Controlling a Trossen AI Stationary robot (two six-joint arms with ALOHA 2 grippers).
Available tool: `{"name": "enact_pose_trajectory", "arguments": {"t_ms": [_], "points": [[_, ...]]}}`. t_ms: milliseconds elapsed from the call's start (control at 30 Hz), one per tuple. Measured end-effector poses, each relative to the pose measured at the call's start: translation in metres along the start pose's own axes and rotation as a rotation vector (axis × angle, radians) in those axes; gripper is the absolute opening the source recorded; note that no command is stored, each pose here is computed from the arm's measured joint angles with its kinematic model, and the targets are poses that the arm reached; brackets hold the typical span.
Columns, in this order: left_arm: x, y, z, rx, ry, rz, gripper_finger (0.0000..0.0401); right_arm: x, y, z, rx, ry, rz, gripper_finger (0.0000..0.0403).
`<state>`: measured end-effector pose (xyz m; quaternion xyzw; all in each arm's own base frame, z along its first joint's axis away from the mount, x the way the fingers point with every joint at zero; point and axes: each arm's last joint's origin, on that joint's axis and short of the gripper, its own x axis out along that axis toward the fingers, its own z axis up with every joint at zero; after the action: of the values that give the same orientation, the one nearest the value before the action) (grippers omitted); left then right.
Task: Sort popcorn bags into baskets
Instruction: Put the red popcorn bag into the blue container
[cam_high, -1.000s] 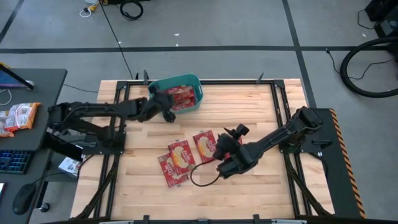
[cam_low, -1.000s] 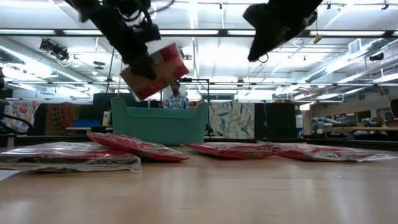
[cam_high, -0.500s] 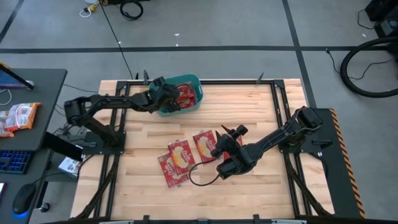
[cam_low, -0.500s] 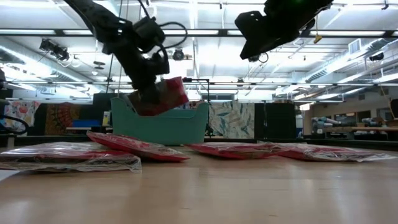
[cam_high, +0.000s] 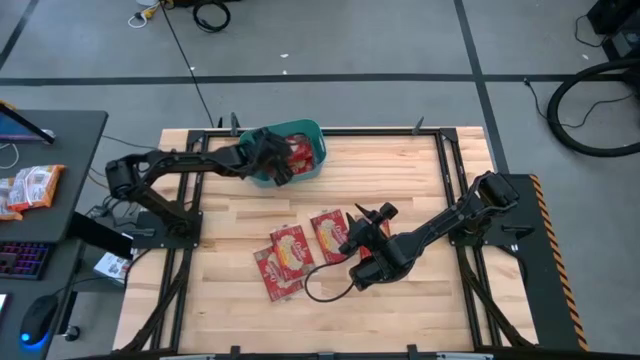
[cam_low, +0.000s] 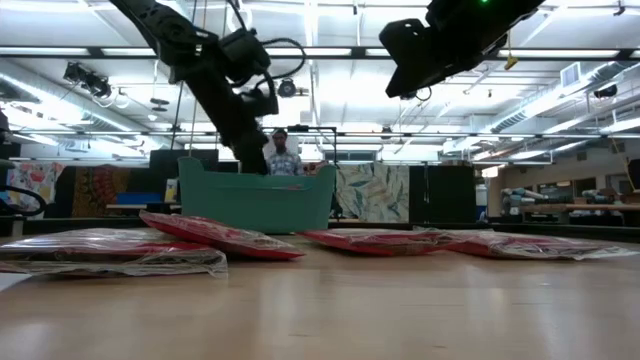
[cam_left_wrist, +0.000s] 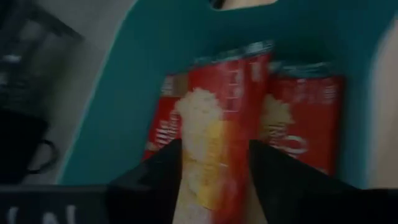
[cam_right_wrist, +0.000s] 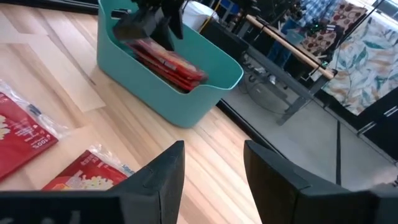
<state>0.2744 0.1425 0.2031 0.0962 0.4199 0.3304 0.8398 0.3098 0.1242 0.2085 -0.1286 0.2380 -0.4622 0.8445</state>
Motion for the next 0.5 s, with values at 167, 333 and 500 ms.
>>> {"name": "enact_pose_trajectory", "arguments": {"t_ms": [167,333,500], "points": [[-0.023,0.009,0.007,-0.059,-0.047,-0.086,0.0207,-0.002,0.002,0.000,0.016,0.013,0.020,0.0169],[-0.058,0.003,0.006,-0.043,-0.185,-0.418,0.0197,-0.001,0.003,0.000,0.026,0.049,0.051,0.0169],[-0.073,-0.031,-0.014,0.055,-0.197,-0.619,0.0186,0.001,0.004,0.001,0.035,0.053,0.053,0.0169]]}}
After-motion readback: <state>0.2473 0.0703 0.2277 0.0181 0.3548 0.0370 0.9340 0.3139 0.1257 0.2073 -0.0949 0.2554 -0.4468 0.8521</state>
